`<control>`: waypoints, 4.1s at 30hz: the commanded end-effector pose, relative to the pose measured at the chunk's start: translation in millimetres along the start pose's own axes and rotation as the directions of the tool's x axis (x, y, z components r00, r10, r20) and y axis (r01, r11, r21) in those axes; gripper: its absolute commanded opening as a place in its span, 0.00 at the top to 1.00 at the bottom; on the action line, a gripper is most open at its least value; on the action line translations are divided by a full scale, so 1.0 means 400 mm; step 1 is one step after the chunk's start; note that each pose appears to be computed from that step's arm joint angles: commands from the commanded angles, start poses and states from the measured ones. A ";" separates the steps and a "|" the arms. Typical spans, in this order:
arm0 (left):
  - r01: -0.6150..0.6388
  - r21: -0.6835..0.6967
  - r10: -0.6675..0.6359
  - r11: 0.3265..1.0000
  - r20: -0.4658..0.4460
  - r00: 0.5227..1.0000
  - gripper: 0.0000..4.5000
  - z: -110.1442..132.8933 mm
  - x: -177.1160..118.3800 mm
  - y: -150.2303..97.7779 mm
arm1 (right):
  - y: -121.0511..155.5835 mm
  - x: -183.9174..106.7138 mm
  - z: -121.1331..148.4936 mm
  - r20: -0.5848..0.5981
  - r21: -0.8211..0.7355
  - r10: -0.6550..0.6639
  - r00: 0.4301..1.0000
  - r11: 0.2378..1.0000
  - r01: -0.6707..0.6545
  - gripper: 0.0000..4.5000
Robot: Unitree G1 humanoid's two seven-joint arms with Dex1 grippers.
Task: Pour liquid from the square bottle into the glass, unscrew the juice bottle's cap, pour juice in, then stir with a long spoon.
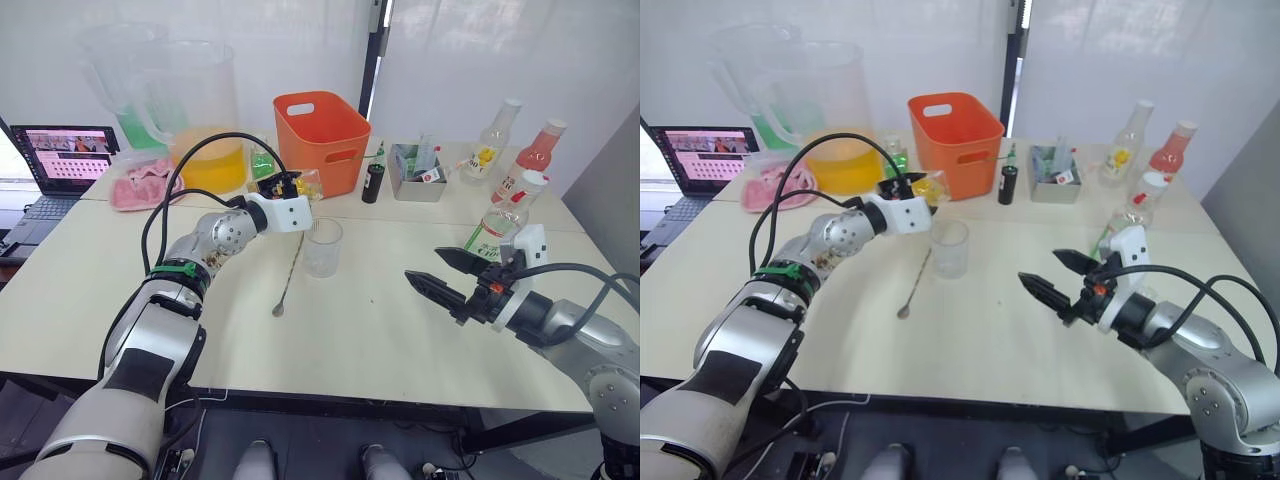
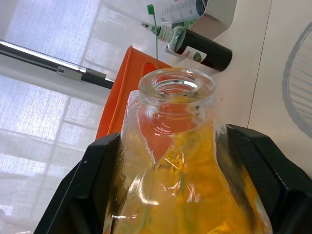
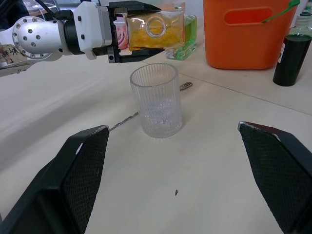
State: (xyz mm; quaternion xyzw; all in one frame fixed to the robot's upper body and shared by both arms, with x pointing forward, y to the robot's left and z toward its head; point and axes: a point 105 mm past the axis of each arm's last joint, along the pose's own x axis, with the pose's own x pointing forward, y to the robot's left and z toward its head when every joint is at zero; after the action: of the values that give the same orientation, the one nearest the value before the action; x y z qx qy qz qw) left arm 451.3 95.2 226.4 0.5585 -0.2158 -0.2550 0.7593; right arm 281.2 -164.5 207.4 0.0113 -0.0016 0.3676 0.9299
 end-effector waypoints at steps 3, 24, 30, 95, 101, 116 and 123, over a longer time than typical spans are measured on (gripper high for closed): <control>-0.116 0.079 0.108 0.990 0.096 0.990 0.38 0.056 0.004 0.098 | 0.007 -0.004 0.023 0.039 -0.050 -0.009 0.999 0.999 0.011 0.00; -0.112 0.220 0.081 0.969 0.145 0.986 0.38 0.070 0.000 0.076 | 0.020 0.016 0.030 0.046 -0.066 0.012 0.999 0.998 -0.009 0.00; -0.122 0.254 0.083 0.959 0.157 0.984 0.38 0.074 0.000 0.073 | 0.016 0.017 0.029 0.043 -0.072 0.006 0.999 0.997 -0.003 0.00; -0.129 0.435 0.044 0.891 0.201 0.979 0.38 0.089 -0.004 0.076 | 0.010 0.050 0.008 0.010 -0.076 0.033 0.999 0.997 -0.033 0.00; -0.084 0.237 0.050 0.968 0.145 0.988 0.38 0.075 0.003 0.086 | 0.005 0.054 0.016 0.033 -0.043 0.030 0.999 0.999 -0.028 0.00; -0.182 -0.532 0.200 0.827 -0.024 0.980 0.38 -0.036 -0.057 0.198 | 0.017 0.083 0.023 0.016 -0.043 0.122 0.992 0.992 -0.121 0.00; -0.365 -0.791 0.325 0.490 -0.223 0.919 0.38 -0.156 -0.197 0.270 | 0.024 0.129 0.041 0.007 -0.045 0.216 0.976 0.975 -0.216 0.00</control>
State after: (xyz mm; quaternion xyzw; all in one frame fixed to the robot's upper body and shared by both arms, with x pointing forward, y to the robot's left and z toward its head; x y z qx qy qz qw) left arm 456.9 202.3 252.0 0.1215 -0.0827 -0.1849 0.9717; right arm 312.1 -124.6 215.7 0.0036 -0.0009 0.4576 0.8892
